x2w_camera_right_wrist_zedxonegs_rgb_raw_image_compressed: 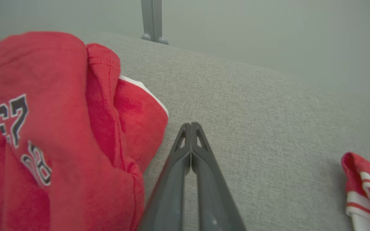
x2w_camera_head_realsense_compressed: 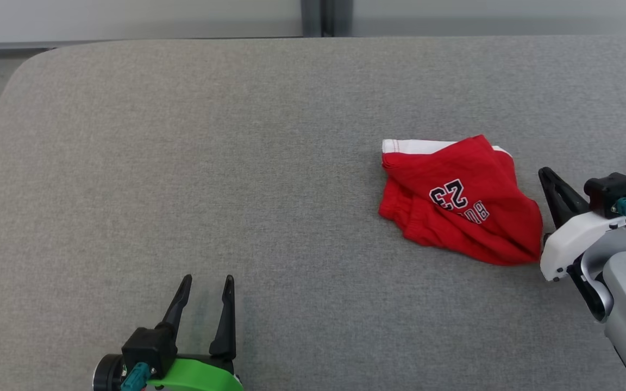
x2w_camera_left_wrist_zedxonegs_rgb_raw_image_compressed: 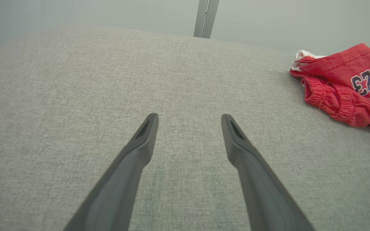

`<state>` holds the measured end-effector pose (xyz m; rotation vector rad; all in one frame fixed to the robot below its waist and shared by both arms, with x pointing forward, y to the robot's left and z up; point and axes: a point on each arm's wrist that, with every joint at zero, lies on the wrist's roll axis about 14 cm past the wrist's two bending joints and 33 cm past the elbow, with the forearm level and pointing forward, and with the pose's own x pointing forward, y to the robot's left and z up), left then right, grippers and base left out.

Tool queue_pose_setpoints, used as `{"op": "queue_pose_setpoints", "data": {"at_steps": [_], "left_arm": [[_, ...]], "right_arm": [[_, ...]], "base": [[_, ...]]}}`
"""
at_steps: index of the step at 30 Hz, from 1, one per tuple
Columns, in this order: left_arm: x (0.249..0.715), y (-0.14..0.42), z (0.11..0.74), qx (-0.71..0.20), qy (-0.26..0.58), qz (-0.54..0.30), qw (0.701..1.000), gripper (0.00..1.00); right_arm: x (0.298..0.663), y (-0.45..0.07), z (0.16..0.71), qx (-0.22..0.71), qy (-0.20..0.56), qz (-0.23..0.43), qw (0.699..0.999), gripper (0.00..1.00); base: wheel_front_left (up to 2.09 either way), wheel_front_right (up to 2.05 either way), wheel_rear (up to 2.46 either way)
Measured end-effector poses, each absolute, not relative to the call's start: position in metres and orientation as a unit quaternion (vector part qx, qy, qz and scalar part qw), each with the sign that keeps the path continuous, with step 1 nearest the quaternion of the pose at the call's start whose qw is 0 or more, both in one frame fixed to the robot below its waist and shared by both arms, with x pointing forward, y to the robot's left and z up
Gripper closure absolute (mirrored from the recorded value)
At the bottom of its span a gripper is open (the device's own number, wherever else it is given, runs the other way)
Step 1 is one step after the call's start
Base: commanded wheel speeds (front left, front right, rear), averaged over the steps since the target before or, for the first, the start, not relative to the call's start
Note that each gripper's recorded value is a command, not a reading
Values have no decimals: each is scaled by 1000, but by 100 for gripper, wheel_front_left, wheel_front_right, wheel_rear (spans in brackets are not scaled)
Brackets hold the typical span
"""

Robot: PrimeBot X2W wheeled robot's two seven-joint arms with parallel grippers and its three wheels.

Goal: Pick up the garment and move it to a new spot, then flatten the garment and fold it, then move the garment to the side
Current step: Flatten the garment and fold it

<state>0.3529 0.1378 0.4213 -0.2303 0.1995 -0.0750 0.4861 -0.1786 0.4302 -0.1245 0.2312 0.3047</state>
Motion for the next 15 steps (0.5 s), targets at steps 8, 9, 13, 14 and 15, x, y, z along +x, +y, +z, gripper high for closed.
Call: {"op": "queue_pose_setpoints", "data": {"at_steps": [8,9,13,14,15], "left_arm": [[349,151,415,-114,109,-12,987,0],[349,151,415,-114,108,-12,988,0],[351,148,419,-114,103,-18,988,0],[351,147,419,-114,102,-19,988,0],[351,146,420,-114,101,-20,988,0]], "right_arm": [[486,-156,411,-51,138,191,970,100],[484,-155,411,-50,138,196,970,100],[475,-153,416,-51,133,210,967,100],[474,-153,418,-50,131,213,967,100],[473,-151,421,-50,127,217,967,100]], "base": [[0,0,0],[0,0,0],[0,0,0],[0,0,0],[0,0,0]]}}
